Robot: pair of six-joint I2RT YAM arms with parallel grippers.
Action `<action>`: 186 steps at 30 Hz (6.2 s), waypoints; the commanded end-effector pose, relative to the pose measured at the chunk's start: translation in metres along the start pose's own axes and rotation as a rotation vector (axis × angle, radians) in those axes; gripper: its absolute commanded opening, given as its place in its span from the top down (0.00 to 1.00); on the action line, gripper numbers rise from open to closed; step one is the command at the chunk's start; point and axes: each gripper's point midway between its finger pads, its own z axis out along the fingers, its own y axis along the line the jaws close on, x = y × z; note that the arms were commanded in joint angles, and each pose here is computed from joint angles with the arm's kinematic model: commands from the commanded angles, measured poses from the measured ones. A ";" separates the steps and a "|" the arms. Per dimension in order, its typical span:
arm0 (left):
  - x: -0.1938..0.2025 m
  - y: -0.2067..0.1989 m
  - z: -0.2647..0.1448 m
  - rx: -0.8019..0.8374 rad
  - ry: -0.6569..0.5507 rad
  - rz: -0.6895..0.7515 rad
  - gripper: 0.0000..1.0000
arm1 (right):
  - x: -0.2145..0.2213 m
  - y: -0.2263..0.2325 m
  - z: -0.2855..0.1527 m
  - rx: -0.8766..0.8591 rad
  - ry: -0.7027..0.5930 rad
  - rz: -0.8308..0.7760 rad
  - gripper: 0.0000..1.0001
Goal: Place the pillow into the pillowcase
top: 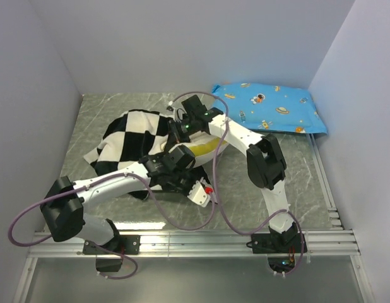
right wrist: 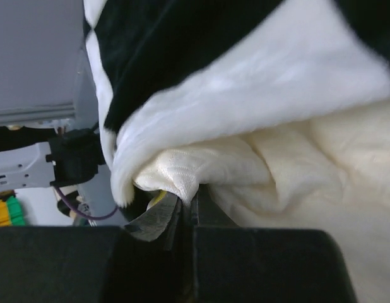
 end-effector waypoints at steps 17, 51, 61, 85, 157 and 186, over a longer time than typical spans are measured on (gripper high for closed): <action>-0.074 0.113 -0.186 -0.442 -0.625 -0.889 0.34 | 0.139 -0.010 0.026 -0.100 0.144 -0.090 0.81; 0.193 0.061 -0.162 -0.546 -0.128 -1.576 0.46 | 0.036 -0.115 -0.013 0.244 0.044 -0.267 0.33; 0.218 0.158 -0.197 -0.770 -0.181 -1.520 0.34 | 0.023 -0.089 -0.010 0.265 0.019 -0.419 0.41; 0.158 0.080 -0.062 -0.565 0.062 -1.072 0.01 | -0.100 -0.153 -0.038 0.444 -0.233 -0.278 0.17; 0.159 0.130 -0.111 -0.781 -0.079 -1.528 0.57 | 0.071 -0.134 -0.188 0.530 -0.075 -0.074 0.26; 0.285 0.060 -0.172 -0.766 0.667 -1.169 0.92 | 0.080 -0.122 -0.055 0.109 0.004 0.279 1.00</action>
